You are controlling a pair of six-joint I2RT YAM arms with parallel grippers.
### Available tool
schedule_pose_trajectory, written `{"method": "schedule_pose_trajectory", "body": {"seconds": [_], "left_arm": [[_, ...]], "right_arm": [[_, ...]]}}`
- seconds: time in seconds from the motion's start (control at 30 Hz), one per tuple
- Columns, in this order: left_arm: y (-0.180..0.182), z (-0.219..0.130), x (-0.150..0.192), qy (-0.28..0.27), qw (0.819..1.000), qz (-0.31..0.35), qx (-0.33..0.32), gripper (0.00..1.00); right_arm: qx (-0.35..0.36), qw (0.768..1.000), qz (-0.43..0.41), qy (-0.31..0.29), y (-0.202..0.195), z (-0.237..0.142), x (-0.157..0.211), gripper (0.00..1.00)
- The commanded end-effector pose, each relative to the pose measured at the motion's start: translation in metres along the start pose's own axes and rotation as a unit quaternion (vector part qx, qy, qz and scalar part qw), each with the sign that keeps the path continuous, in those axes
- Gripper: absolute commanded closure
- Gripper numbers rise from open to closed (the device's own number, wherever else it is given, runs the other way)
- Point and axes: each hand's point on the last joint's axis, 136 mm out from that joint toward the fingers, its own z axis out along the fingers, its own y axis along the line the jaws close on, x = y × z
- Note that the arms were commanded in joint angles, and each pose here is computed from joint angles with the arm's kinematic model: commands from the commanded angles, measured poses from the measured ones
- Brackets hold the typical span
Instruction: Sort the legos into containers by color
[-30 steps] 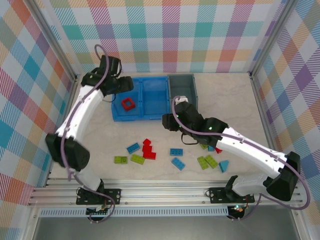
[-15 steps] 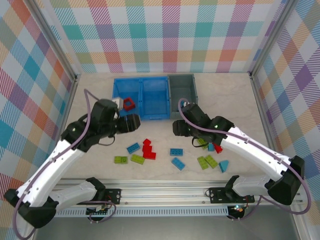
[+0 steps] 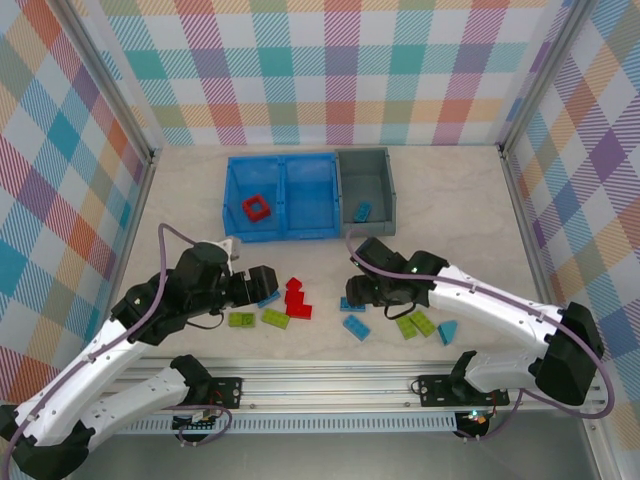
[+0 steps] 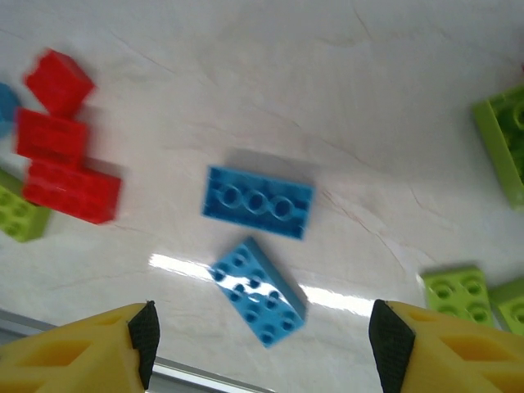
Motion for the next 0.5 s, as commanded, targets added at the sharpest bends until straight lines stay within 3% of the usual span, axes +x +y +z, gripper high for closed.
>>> {"method": "schedule_pose_trajectory", "body": {"seconds": [0.0, 0.23, 0.47], "left_arm": [[-0.013, 0.004, 0.004, 0.007, 0.999, -0.007, 0.035, 0.17], [-0.035, 0.022, 0.010, 0.017, 0.997, 0.003, 0.072, 0.17], [-0.051, 0.041, 0.024, 0.027, 0.996, 0.022, 0.077, 0.16]], "right_arm": [[0.062, 0.997, 0.042, 0.009, -0.038, -0.002, 0.019, 0.29], [0.106, 0.989, 0.097, 0.039, -0.075, 0.010, 0.028, 0.31], [0.140, 0.974, 0.172, 0.052, -0.114, 0.013, 0.042, 0.27]]}}
